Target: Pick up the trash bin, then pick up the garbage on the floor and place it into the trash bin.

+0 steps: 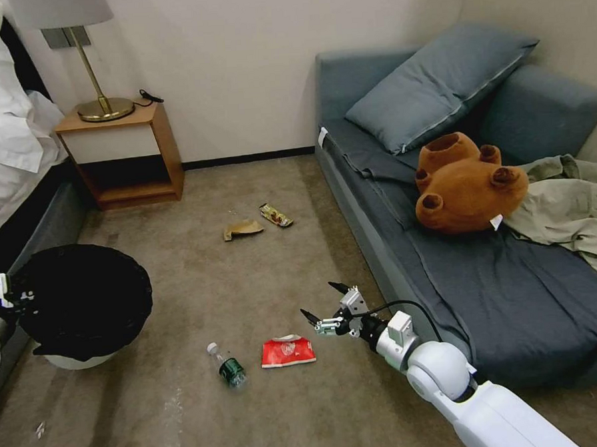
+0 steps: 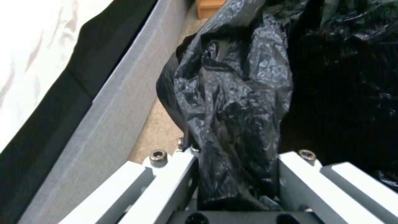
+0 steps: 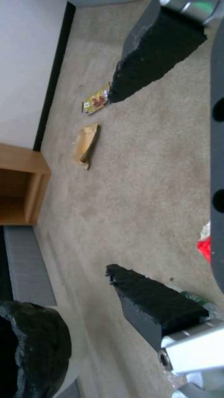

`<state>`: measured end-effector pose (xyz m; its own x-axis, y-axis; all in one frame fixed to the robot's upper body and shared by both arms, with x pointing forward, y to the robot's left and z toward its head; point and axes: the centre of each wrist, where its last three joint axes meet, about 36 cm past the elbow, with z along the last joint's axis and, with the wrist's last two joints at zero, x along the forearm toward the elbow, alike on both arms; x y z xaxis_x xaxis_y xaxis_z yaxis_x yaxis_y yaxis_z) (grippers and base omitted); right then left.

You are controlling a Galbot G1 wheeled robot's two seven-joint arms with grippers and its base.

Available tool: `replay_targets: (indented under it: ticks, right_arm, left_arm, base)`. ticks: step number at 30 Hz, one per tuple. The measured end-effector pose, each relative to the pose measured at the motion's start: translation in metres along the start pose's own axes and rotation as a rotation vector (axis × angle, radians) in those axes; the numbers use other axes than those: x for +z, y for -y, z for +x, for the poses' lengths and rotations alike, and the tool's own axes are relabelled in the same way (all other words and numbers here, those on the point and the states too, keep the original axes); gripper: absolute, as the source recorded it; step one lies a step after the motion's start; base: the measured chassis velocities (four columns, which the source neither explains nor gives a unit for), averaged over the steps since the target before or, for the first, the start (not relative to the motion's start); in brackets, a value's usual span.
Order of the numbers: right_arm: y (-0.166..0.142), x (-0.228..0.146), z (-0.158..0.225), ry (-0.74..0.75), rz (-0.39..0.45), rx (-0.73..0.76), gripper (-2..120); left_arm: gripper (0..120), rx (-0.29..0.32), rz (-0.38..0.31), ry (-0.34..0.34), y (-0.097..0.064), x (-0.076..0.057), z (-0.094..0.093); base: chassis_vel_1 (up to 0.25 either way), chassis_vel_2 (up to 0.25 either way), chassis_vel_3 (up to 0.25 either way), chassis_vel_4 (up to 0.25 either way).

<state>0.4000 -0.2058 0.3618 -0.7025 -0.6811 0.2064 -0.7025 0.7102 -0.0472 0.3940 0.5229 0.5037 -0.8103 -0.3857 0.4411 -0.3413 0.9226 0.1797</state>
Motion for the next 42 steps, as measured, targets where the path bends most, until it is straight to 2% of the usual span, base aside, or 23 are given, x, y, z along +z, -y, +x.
replay_targets:
  ticks: [29,35,40,42]
  right_arm:
    - [-0.021,0.020,-0.035,-0.027,0.010,-0.068,100]
    - [-0.027,0.032,-0.034,-0.052,0.077,-0.119,100]
    - [-0.025,0.043,-0.040,-0.090,0.141,-0.201,100]
    - [-0.023,0.057,-0.046,-0.131,0.185,-0.273,100]
  left_arm:
    - [4,0.003,0.001,0.001,-0.001,0.003,0.005]
    - [4,0.014,0.017,-0.001,0.005,0.012,0.012]
    - [4,0.035,0.009,0.000,0.013,0.019,0.018]
    - [4,0.042,0.005,0.003,0.017,0.023,0.022]
  base:
    - [-0.089,0.087,0.087,-0.082]
    - [-0.024,0.026,0.019,-0.019]
    - [0.000,0.000,0.000,0.000]
    - [0.000,0.000,0.000,0.000]
